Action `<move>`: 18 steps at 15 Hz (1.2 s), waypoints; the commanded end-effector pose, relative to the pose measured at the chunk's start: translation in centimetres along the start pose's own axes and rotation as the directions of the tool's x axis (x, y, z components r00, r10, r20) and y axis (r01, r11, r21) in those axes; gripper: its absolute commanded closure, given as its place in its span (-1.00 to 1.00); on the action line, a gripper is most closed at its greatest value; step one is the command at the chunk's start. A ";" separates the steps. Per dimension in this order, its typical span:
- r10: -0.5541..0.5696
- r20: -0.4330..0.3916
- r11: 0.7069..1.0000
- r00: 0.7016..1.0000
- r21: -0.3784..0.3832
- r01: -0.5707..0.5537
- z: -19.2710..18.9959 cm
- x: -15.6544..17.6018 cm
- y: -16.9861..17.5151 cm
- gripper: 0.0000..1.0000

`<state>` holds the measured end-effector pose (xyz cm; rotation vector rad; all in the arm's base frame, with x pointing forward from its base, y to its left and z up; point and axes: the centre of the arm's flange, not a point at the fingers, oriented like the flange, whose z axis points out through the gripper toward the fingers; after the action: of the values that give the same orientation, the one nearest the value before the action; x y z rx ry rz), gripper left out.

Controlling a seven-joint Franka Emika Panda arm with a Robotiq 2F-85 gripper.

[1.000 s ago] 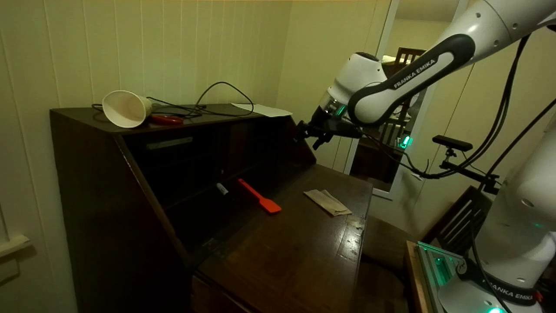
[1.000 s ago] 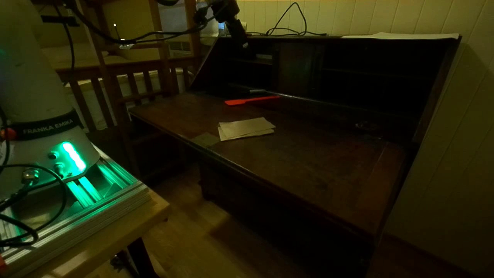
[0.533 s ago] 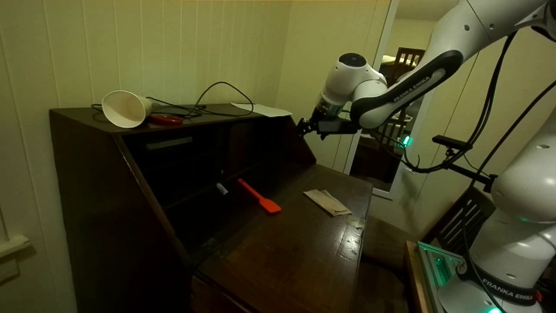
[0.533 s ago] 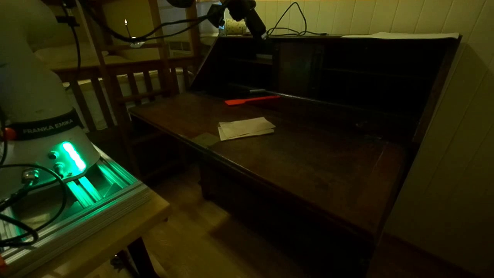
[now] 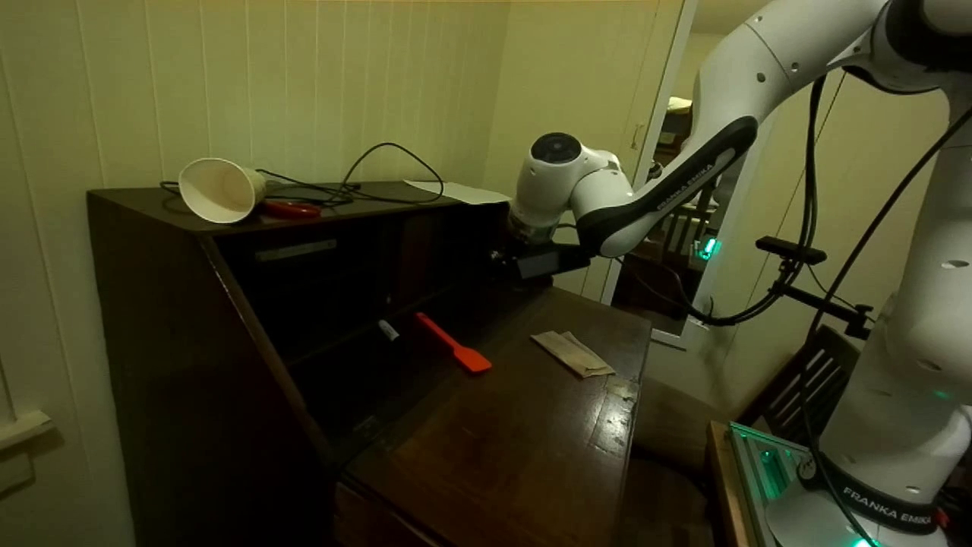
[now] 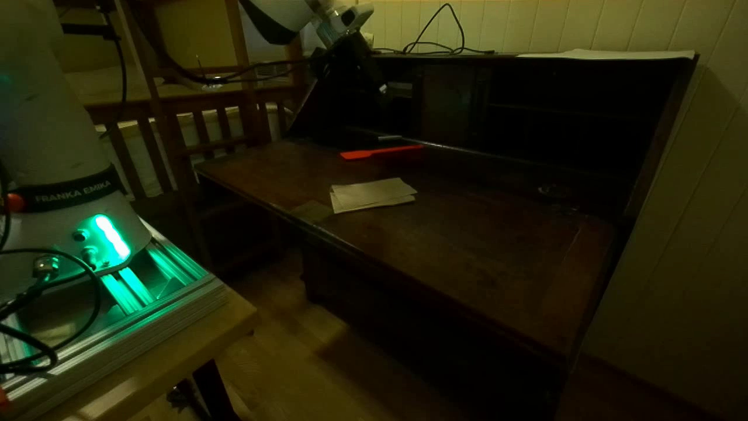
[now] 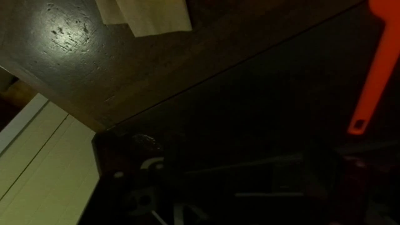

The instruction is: Open the cabinet door

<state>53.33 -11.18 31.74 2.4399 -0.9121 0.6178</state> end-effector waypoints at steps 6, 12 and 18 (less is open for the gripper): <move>0.054 -0.051 0.998 0.997 0.034 -0.052 1.7 0.5 -0.7 -1.00; 0.183 -0.242 0.978 0.953 0.142 -0.152 3.1 0.4 -4.2 -1.00; 0.196 -0.424 0.977 0.884 0.164 -0.138 4.8 0.0 -8.6 -1.00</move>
<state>58.64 -9.45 29.30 2.2590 -0.9600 1.1884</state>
